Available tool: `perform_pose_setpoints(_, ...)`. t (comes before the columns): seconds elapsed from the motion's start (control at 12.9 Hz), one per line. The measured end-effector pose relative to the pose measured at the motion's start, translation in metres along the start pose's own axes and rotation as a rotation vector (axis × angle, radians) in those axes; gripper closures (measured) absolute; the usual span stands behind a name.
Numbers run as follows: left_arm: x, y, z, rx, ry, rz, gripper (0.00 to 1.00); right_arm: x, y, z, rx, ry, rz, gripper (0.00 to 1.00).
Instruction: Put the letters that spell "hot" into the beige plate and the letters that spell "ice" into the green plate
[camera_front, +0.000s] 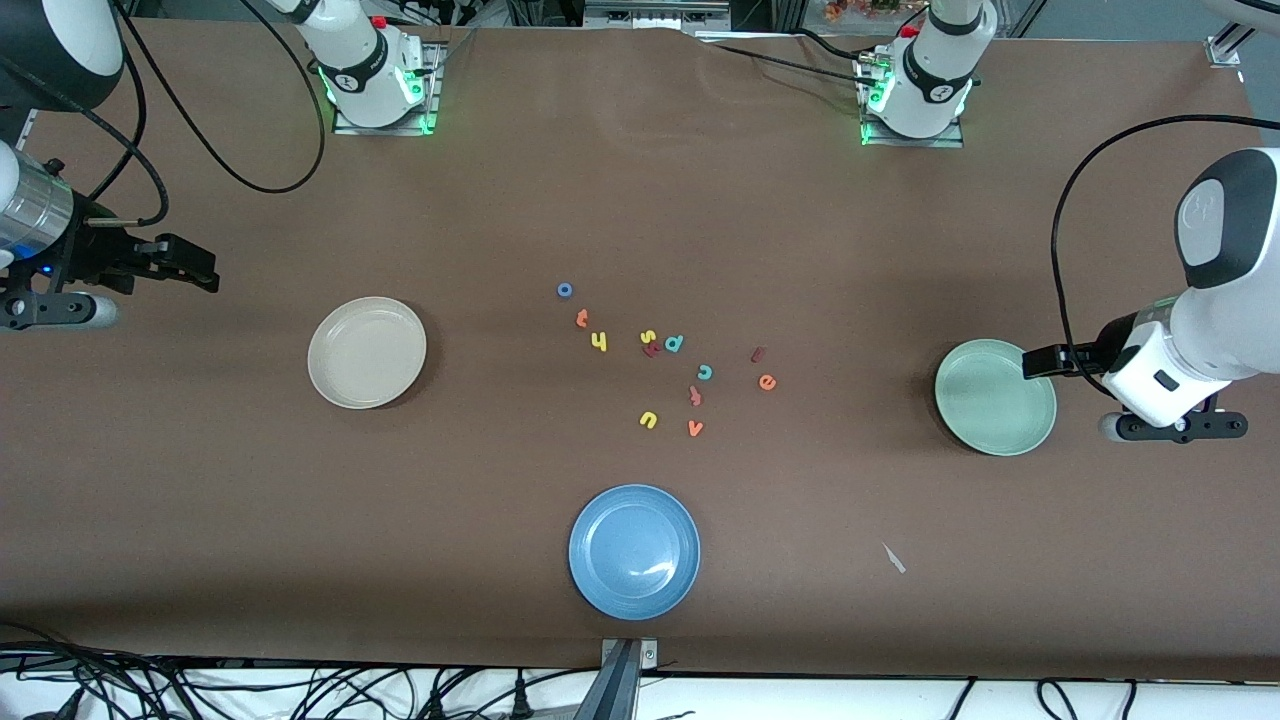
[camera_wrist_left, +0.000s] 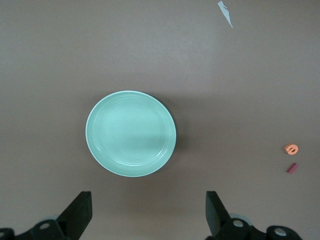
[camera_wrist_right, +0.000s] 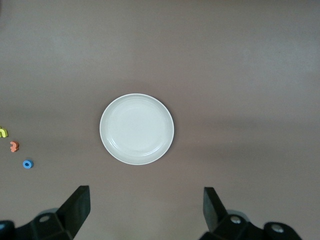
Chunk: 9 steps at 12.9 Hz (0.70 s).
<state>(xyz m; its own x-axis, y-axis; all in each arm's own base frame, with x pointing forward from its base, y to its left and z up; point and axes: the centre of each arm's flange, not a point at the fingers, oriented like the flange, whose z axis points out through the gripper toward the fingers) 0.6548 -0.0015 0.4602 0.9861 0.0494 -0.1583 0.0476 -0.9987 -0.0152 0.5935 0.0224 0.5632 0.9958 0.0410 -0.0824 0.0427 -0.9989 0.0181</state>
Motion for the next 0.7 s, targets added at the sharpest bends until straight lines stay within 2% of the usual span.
perform_pose_setpoints(0.39,-0.006,0.001,-0.005,0.004,-0.023,0.005,0.0,-0.002,-0.001,0.005,0.0,-0.027,-0.001,0.0)
perform_pose_setpoints(0.7,-0.026,-0.001,-0.023,0.013,-0.073,0.034,0.0,-0.001,-0.007,0.01,0.0,-0.044,-0.012,0.0)
